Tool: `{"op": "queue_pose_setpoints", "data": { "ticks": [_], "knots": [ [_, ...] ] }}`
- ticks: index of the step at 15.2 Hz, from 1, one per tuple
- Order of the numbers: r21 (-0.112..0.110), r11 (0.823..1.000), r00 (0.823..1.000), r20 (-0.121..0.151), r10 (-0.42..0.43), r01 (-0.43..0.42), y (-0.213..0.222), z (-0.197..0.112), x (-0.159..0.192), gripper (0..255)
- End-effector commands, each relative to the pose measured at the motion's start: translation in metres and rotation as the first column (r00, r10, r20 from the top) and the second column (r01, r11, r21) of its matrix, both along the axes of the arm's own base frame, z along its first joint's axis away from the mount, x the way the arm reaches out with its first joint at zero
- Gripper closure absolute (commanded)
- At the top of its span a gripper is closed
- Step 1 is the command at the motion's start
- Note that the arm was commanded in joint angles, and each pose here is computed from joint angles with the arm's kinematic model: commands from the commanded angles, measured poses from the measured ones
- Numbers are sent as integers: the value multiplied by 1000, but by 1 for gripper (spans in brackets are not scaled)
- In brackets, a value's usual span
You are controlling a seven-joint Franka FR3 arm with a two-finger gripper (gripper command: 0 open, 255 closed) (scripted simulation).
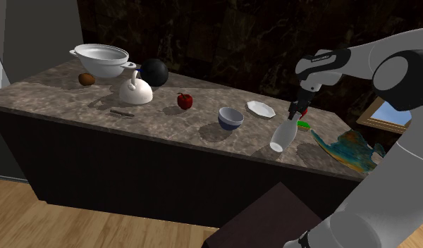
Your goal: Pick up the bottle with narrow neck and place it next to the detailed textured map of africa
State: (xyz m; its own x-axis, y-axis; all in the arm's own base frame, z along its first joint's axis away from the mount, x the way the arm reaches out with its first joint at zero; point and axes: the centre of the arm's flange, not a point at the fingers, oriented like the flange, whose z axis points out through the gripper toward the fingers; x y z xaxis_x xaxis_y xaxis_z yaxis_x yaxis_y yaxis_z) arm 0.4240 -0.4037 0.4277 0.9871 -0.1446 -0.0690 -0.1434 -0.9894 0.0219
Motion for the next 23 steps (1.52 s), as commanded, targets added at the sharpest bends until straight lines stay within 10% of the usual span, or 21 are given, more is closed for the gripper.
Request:
{"op": "queue_pose_setpoints", "data": {
  "ticks": [1,23],
  "knots": [
    [0,1000,1000,0,0,0,0,0,0,255],
    [0,1000,1000,0,0,0,0,84,0,255]
  ]
}}
